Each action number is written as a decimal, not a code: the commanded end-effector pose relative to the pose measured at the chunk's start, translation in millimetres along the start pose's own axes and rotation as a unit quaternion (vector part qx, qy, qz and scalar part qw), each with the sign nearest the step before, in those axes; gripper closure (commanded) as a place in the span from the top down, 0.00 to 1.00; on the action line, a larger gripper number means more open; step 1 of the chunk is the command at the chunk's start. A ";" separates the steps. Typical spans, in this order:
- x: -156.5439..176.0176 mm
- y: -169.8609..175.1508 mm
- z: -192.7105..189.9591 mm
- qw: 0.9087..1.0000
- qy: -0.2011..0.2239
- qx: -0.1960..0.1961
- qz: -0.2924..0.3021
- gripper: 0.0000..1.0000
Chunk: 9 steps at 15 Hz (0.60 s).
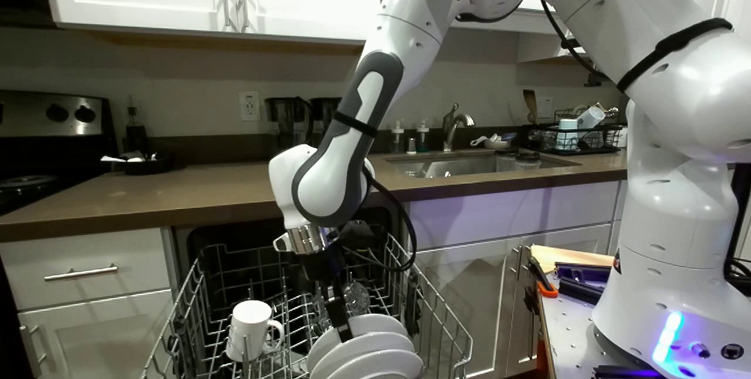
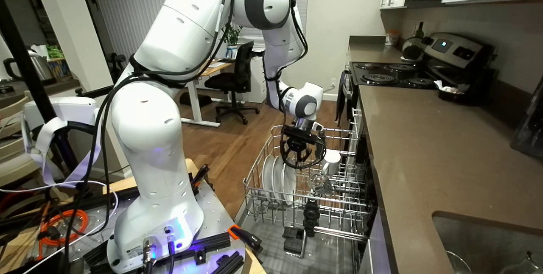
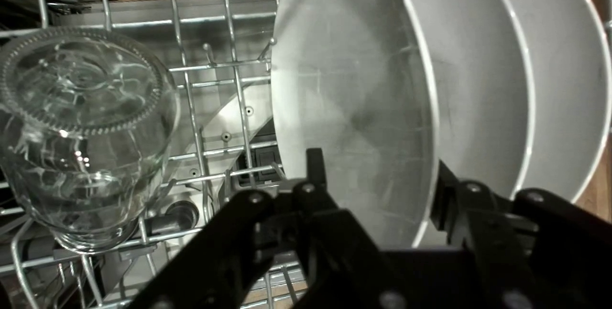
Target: Remove one plate from the dishwasher and put it on the right side of the countertop
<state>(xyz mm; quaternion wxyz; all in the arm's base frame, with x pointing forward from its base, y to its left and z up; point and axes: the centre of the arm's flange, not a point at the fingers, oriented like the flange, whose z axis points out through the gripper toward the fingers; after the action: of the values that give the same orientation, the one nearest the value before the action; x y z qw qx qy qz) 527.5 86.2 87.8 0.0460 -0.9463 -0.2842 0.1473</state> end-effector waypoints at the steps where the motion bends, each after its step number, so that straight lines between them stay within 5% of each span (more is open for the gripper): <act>1: -4.1 -0.6 -13.3 1.000 -0.001 0.014 -0.004 0.40; 5: -5.1 -3.8 -18.6 0.999 -0.006 0.031 -0.005 0.08; 9: -8.7 -6.5 -26.9 0.998 -0.025 0.059 0.000 0.03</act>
<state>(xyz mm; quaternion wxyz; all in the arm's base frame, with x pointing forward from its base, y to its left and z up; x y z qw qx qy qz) 525.5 91.9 98.7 0.0655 -0.9440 -0.2750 0.1700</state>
